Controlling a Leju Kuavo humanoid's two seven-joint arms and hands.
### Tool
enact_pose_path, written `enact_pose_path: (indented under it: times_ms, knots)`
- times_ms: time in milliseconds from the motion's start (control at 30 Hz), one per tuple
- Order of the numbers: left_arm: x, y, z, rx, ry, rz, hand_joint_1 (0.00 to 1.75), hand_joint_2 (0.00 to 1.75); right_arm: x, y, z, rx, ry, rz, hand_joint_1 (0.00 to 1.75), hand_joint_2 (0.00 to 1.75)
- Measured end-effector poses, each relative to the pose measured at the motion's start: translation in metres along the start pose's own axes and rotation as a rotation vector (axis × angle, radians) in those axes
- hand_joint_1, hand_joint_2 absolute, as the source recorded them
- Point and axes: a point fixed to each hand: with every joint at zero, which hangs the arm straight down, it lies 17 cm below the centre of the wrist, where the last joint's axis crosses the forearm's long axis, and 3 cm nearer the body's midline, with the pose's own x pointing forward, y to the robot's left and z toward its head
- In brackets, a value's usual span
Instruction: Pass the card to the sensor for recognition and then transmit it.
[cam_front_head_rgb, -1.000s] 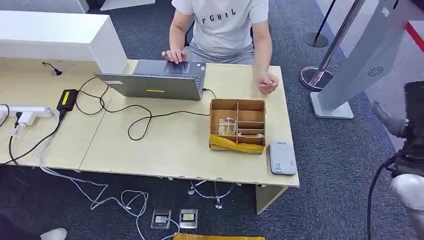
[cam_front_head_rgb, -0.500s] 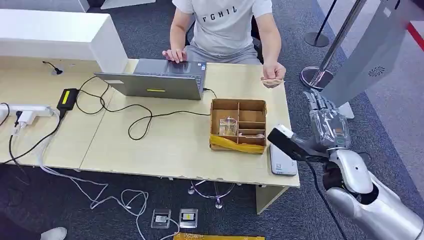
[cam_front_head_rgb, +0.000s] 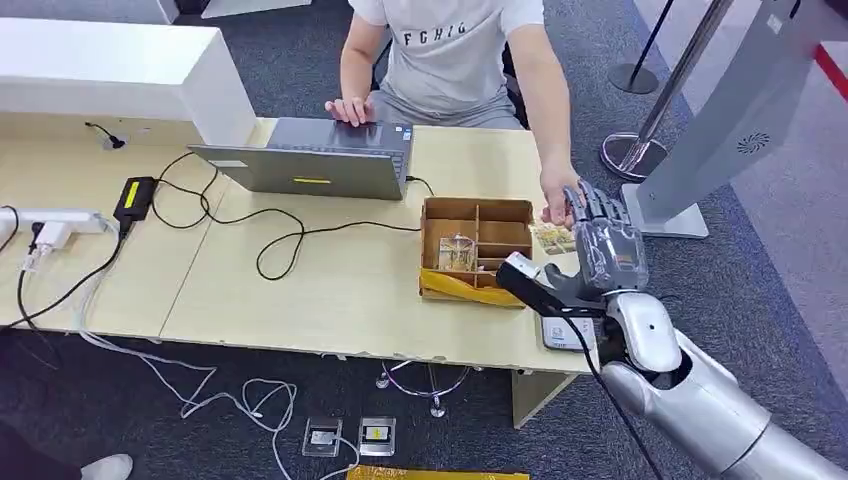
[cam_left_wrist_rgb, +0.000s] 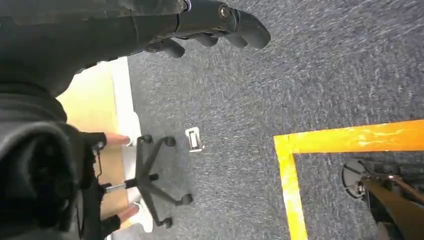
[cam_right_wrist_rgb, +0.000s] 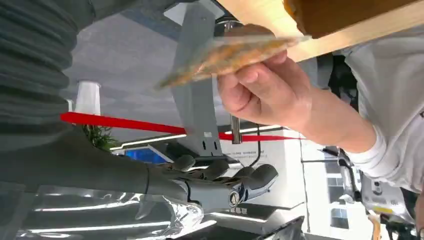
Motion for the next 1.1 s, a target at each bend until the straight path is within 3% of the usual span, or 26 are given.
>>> enact_pose_path:
  times_ms: [100,133,767,1100]
  knots:
    - [-0.001,0.000,0.000,0.002,0.004,0.002,0.00,0.00,0.003,0.001,-0.003,-0.023,-0.004,0.010,0.73,1.75]
    - [-0.001,0.000,0.000,0.002,0.004,0.003,0.00,0.00,0.003,0.002,-0.004,-0.026,-0.002,0.012,1.75,1.75]
    - [0.002,-0.002,0.000,0.003,-0.010,-0.023,0.00,0.00,-0.020,-0.003,-0.010,-0.080,0.058,0.044,1.75,1.75]
    - [0.002,-0.002,0.000,0.005,-0.014,-0.031,0.00,0.00,-0.032,0.036,0.010,-0.004,0.079,0.038,1.75,1.75]
